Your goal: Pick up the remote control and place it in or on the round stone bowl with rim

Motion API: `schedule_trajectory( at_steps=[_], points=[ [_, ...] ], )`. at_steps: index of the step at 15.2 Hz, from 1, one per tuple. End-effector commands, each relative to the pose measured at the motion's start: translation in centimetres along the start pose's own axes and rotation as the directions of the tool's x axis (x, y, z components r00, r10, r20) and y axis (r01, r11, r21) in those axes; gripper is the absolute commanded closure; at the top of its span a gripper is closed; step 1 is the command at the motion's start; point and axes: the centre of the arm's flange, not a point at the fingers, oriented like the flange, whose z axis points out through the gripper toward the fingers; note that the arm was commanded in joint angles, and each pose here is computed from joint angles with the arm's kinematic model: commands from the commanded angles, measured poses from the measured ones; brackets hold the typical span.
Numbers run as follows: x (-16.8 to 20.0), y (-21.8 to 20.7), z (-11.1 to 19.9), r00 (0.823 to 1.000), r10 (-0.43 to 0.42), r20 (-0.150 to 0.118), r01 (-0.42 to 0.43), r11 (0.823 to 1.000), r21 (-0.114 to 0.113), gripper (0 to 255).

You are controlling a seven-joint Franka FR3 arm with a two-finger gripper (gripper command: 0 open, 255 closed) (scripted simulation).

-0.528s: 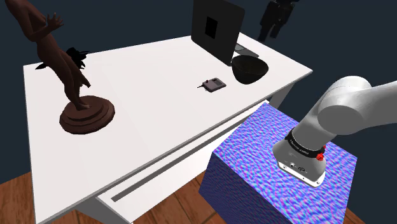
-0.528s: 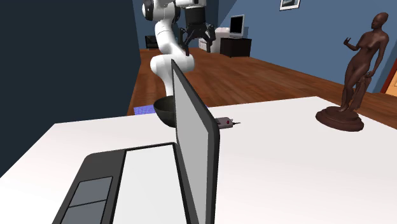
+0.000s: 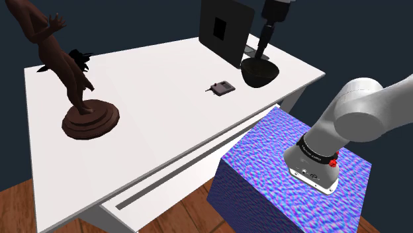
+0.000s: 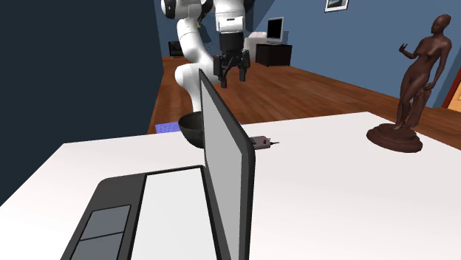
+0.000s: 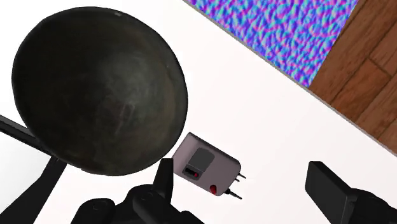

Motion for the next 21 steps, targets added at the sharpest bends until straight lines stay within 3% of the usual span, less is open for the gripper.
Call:
schedule_trajectory(
  at_steps=[1,4,7,10,13,14,21],
  points=[
    [1.4,0.4,2.0,0.989,-0.147,0.007,0.147,0.989,-0.007,0],
    [3.8,0.8,5.1,0.938,-0.345,0.021,0.346,0.938,-0.013,0],
    [6.3,0.7,8.3,0.848,-0.529,0.036,0.53,0.848,-0.015,0],
    [8.7,0.2,11.5,0.722,-0.69,0.051,0.692,0.722,-0.015,0],
    [10.8,-0.8,14.8,0.565,-0.822,0.066,0.825,0.566,-0.012,0],
    [11.2,-1.0,15.4,0.533,-0.843,0.069,0.846,0.533,-0.011,0],
    [11.1,-0.8,19.1,0.533,-0.843,0.069,0.846,0.533,-0.011,0]
  ],
)
